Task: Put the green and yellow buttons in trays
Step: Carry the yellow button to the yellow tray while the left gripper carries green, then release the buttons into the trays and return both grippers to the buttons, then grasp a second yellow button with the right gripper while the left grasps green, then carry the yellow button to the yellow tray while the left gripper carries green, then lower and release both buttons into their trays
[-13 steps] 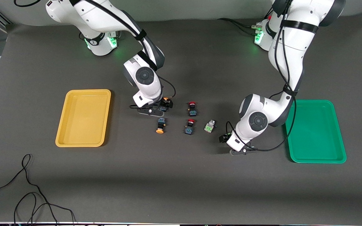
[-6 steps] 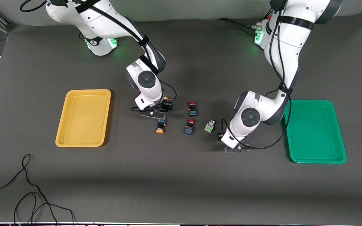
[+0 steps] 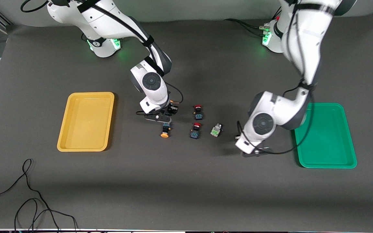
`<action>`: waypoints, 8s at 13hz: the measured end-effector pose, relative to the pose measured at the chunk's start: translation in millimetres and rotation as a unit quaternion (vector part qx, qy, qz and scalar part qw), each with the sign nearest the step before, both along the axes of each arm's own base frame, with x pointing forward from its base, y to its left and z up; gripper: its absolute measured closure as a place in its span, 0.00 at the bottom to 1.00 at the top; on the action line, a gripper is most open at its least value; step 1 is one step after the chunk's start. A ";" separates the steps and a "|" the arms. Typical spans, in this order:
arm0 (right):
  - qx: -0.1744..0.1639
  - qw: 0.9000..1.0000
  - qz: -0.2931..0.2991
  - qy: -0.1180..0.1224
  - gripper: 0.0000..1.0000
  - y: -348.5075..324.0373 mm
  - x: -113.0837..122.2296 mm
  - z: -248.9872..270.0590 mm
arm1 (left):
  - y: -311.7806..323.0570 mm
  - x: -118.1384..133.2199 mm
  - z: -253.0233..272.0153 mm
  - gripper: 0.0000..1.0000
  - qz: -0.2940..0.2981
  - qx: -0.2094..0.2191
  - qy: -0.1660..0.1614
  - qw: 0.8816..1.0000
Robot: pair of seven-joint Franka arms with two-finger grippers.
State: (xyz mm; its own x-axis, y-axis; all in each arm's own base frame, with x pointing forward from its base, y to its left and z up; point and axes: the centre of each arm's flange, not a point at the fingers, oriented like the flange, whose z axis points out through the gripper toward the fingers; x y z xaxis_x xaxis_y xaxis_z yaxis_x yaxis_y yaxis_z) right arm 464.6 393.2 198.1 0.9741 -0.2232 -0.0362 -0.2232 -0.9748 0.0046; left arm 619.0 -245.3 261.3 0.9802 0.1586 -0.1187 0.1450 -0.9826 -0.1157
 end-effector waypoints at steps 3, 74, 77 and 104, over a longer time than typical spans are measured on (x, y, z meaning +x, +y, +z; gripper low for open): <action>-0.002 0.998 -0.019 0.052 0.59 11.5 24.1 90.2 | 69.6 3.7 99.8 0.58 0.001 0.010 0.026 1.000; -0.021 0.982 0.170 0.075 0.60 -238.7 151.0 187.7 | -151.9 -72.9 -82.6 0.38 -0.198 -0.097 -0.061 0.973; -0.022 0.974 0.210 0.080 0.60 -345.8 141.4 163.1 | -147.2 -68.5 -81.7 0.59 -0.195 -0.094 -0.063 0.974; -0.006 0.980 0.194 0.039 0.00 -332.4 143.2 263.4 | 284.9 -44.5 -22.2 0.59 0.012 -0.040 -0.034 0.999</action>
State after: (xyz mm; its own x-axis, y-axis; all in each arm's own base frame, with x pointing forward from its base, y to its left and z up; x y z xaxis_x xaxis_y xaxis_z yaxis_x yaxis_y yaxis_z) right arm 607.8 60.9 461.5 0.9799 0.1634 -0.1145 0.1666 -0.9859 0.0183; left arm 574.5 39.7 239.2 0.9823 0.1755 -0.0654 0.1742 -0.9844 -0.0262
